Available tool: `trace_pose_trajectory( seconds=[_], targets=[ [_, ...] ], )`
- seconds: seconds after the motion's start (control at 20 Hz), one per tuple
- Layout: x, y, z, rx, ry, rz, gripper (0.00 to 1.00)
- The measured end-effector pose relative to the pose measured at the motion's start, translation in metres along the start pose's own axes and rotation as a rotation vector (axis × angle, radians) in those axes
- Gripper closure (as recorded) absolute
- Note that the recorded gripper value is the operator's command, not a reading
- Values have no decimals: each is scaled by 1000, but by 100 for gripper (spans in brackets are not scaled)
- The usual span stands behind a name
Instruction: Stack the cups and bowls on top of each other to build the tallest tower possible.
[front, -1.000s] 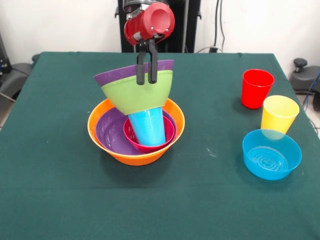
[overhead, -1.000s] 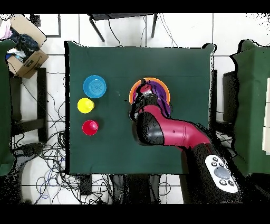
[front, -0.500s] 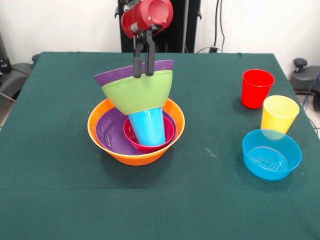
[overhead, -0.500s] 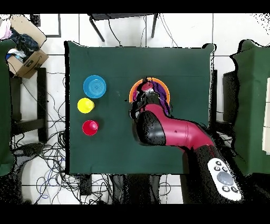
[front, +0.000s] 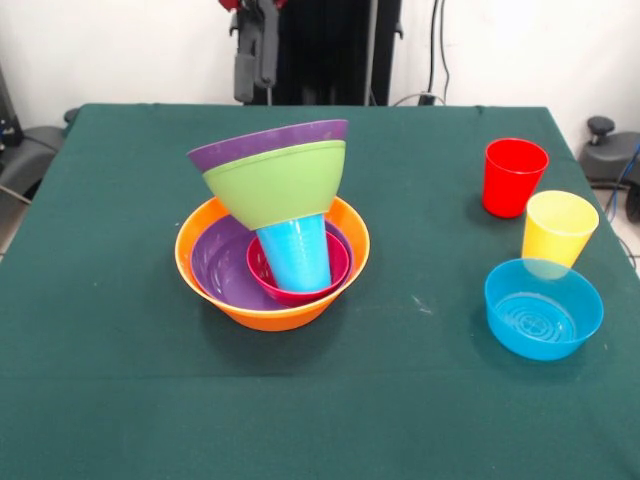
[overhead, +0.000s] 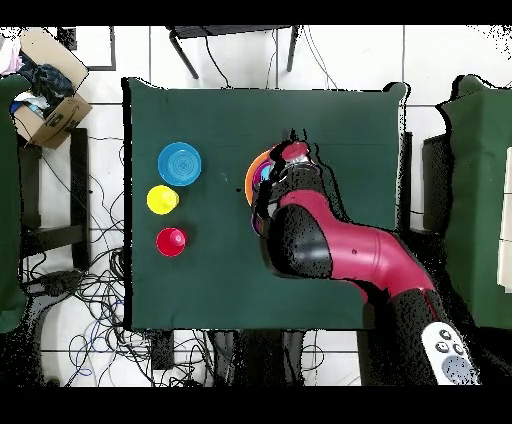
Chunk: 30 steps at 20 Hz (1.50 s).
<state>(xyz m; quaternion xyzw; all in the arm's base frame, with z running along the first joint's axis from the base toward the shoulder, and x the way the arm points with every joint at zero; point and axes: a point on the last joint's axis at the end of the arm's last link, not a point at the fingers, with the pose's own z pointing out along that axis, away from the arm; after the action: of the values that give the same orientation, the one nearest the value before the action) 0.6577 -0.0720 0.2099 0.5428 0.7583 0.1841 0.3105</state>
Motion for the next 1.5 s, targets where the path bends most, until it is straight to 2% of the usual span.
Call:
trace_pose_trajectory(
  seconds=[0.2,0.35,0.55,1.0,1.2,1.5],
  targets=[
    [-3,-7,-3,5,27,45,0],
    [0,-14,-3,12,46,56,0],
    [15,-34,2,20,104,88,0],
    [50,-55,6,30,195,119,0],
    [59,-57,5,34,214,116,0],
    [62,-55,5,33,217,112,0]
  ],
)
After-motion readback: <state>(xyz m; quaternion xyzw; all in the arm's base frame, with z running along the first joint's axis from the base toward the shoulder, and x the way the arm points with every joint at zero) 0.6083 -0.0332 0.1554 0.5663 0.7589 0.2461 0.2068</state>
